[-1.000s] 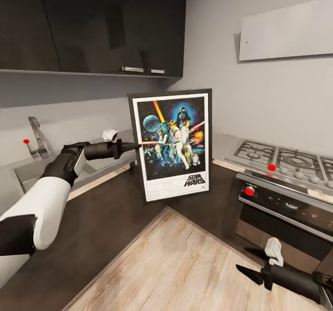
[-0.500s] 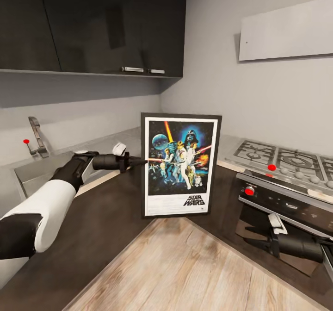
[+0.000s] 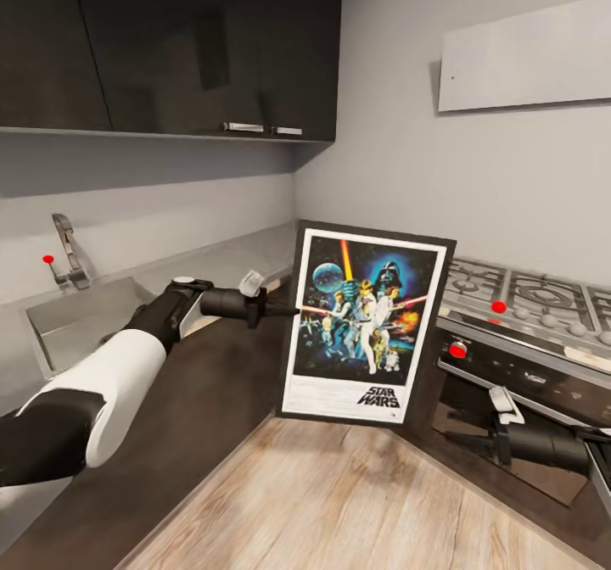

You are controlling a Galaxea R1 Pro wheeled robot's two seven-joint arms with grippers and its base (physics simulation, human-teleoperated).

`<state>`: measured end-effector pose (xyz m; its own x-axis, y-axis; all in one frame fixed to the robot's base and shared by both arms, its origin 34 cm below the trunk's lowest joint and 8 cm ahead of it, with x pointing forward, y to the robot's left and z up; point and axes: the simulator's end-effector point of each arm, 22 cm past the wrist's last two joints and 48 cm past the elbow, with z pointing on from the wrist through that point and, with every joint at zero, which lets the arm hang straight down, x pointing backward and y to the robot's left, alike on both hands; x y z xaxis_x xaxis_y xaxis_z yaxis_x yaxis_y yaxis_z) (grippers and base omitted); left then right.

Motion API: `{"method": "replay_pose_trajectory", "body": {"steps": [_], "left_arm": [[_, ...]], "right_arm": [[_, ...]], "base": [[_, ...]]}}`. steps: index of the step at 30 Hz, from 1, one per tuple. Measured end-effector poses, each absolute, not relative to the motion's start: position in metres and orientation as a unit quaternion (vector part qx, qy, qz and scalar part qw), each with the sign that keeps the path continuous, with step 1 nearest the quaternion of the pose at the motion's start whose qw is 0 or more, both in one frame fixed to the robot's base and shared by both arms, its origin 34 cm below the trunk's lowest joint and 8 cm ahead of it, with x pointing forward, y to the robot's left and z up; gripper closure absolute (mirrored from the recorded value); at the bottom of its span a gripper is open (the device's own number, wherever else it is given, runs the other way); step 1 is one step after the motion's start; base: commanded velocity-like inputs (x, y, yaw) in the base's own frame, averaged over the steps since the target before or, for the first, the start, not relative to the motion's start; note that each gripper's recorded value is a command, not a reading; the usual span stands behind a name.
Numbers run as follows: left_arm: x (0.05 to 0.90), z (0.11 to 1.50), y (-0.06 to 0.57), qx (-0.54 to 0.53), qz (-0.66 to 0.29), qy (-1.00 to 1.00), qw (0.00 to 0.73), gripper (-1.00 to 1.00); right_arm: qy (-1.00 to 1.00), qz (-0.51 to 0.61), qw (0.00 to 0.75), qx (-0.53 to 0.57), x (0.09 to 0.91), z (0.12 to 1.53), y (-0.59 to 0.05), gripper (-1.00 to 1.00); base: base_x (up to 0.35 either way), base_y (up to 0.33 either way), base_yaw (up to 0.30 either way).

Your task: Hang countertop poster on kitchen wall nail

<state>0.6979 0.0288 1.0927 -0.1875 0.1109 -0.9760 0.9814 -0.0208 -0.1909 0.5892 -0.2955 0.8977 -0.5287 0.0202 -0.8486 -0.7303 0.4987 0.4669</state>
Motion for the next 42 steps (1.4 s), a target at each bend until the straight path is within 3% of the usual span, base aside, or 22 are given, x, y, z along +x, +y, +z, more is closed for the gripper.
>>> {"method": "replay_pose_trajectory", "body": {"steps": [42], "left_arm": [[0.687, 1.1, 0.004, 0.499, -0.534, 0.543, 0.412, 1.0]], "right_arm": [[0.743, 0.436, 0.429, -0.272, 0.602, 0.91, -0.286, -1.0]], "base": [[0.0, 0.0, 0.0]]}}
